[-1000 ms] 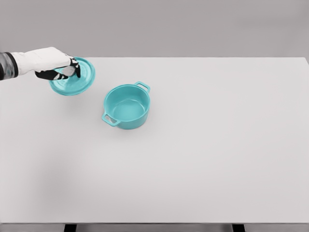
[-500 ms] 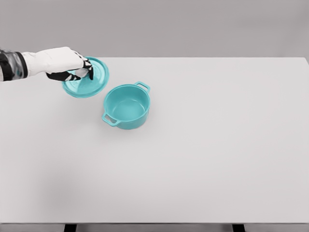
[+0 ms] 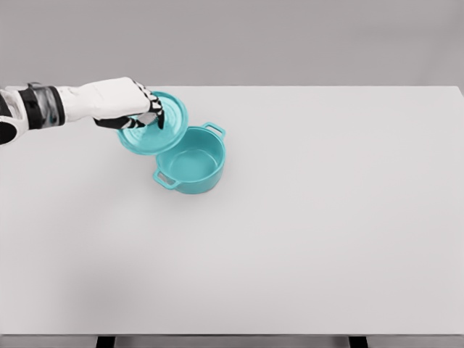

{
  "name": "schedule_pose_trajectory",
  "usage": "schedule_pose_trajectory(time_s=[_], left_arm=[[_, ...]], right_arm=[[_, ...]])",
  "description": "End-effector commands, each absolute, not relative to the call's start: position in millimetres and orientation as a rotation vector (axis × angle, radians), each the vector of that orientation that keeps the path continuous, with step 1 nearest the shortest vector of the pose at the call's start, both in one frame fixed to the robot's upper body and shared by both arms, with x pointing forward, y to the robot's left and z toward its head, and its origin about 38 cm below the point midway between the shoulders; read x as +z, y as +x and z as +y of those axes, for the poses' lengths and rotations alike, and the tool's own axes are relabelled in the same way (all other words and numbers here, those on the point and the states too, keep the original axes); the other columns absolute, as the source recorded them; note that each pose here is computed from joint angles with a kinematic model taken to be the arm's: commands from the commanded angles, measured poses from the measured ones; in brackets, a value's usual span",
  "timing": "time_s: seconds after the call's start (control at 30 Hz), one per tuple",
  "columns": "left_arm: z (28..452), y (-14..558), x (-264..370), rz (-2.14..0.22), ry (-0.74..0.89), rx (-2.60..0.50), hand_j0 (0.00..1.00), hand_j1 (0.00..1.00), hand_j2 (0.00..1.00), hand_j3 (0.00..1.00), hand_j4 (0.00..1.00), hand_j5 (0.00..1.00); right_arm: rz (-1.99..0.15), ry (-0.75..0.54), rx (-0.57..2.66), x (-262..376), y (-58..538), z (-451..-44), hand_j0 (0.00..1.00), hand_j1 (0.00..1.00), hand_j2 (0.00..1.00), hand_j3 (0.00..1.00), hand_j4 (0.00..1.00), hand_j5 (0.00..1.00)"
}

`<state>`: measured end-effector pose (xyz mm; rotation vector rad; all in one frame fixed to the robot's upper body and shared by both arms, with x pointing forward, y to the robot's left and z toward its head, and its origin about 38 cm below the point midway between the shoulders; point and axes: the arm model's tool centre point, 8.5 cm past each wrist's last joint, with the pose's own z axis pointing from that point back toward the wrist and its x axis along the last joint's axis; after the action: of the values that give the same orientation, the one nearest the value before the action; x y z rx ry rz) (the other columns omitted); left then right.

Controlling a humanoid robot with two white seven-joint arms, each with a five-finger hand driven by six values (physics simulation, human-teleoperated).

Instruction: Cover the pot with left arm

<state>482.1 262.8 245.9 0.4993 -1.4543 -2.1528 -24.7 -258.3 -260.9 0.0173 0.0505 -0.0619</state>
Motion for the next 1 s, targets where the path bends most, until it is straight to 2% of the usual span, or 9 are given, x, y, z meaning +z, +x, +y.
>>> schedule_pose_trajectory(time_s=[0.0, 0.77, 0.97], left_arm=[[254.9, 479.4, 243.2, -1.468, 0.480, -2.166, 0.52, 0.52, 0.52, 0.52, 0.52, 0.52], [199.5, 459.2, 227.8, -1.556, 0.361, -2.268, 0.52, 0.52, 0.52, 0.52, 0.52, 0.52], [200.0, 459.3, 226.2, -1.552, 0.359, -2.268, 0.52, 0.52, 0.52, 0.52, 0.52, 0.52]], right_arm=[[0.051, 0.018, -0.062, -260.9, -24.9, -258.1, 1.00, 1.00, 1.00, 1.00, 1.00, 1.00], [0.051, 0.018, -0.062, -260.9, -24.9, -258.1, 1.00, 1.00, 1.00, 1.00, 1.00, 1.00], [0.051, 0.018, -0.062, -260.9, -24.9, -258.1, 1.00, 1.00, 1.00, 1.00, 1.00, 1.00]])
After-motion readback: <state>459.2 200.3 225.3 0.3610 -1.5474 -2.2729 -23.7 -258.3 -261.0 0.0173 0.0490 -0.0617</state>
